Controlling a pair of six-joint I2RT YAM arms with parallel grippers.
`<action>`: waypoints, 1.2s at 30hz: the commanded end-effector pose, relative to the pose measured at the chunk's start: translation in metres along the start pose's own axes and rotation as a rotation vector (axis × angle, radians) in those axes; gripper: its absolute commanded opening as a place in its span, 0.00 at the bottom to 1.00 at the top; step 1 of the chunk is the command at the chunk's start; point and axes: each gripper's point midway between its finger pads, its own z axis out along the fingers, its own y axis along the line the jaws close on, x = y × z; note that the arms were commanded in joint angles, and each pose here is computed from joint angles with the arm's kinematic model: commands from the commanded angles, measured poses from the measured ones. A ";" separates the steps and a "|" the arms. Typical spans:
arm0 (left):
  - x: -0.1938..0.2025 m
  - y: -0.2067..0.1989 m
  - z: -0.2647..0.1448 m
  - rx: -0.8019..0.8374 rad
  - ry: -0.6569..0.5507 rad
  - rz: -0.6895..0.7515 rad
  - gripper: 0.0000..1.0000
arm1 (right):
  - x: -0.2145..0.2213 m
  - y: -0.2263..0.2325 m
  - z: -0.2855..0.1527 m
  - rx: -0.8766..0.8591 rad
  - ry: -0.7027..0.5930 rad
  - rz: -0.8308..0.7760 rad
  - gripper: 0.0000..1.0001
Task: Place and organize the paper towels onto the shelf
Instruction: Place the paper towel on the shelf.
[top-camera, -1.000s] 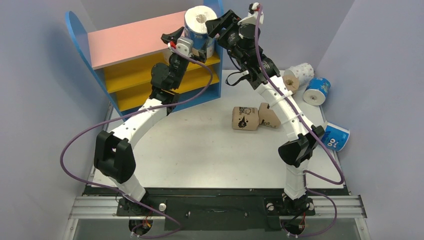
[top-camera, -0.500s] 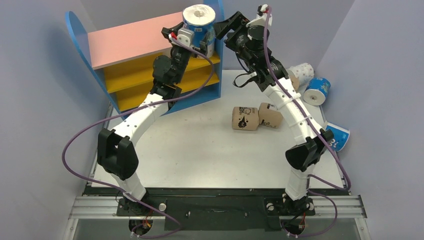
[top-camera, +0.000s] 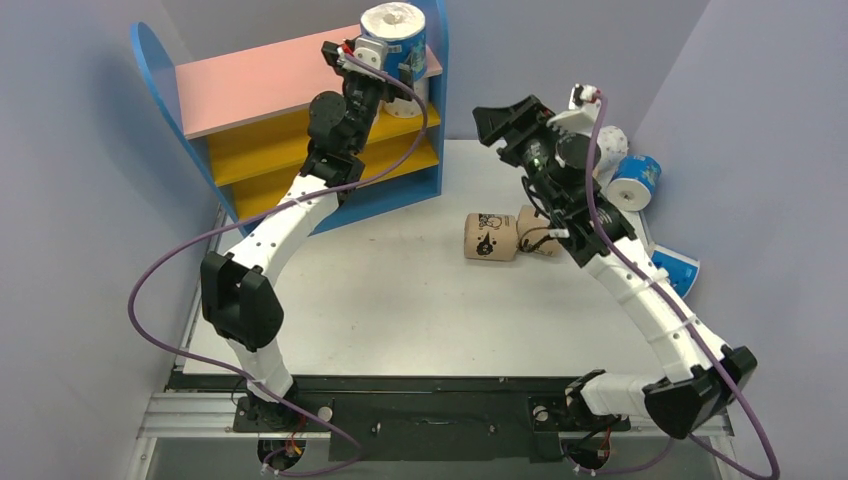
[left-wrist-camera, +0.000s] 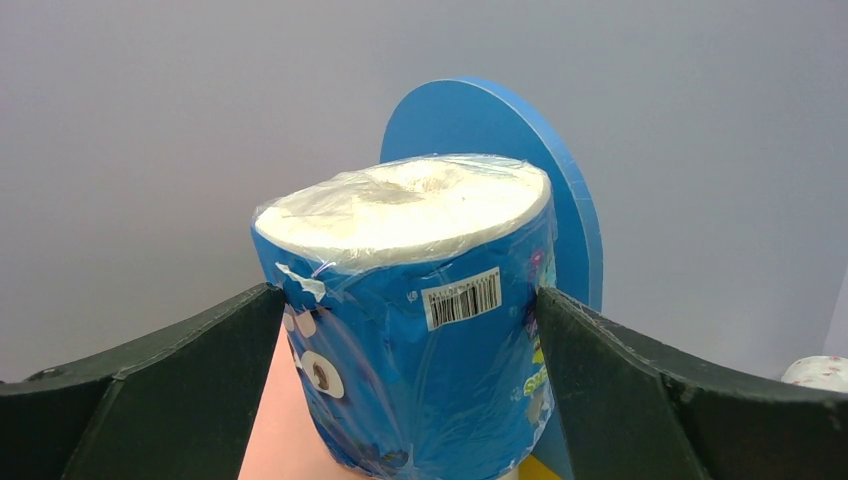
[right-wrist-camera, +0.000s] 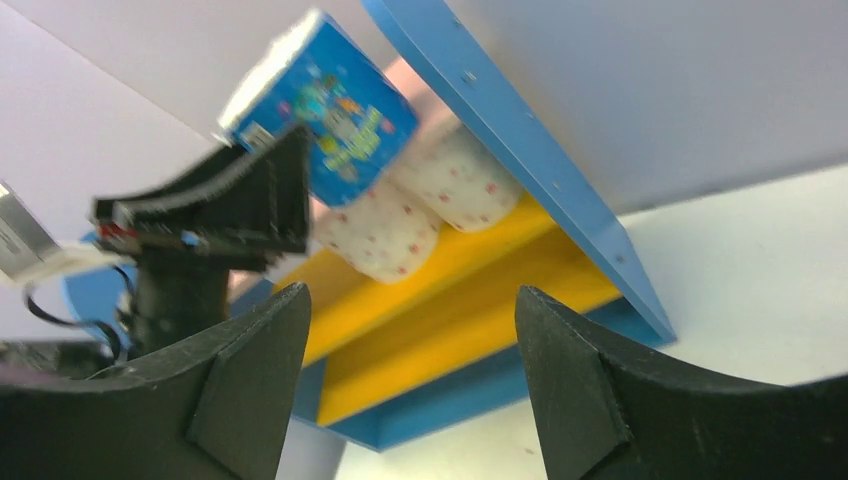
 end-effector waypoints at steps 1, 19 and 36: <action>-0.006 0.013 0.009 -0.049 -0.003 -0.021 0.97 | 0.006 -0.015 -0.025 -0.007 -0.036 -0.010 0.70; 0.001 0.016 0.020 -0.074 0.064 -0.035 1.00 | 0.133 -0.076 -0.121 0.029 0.223 -0.226 0.67; 0.022 0.013 0.036 -0.080 0.090 -0.023 0.93 | 0.143 -0.097 -0.146 0.053 0.245 -0.278 0.64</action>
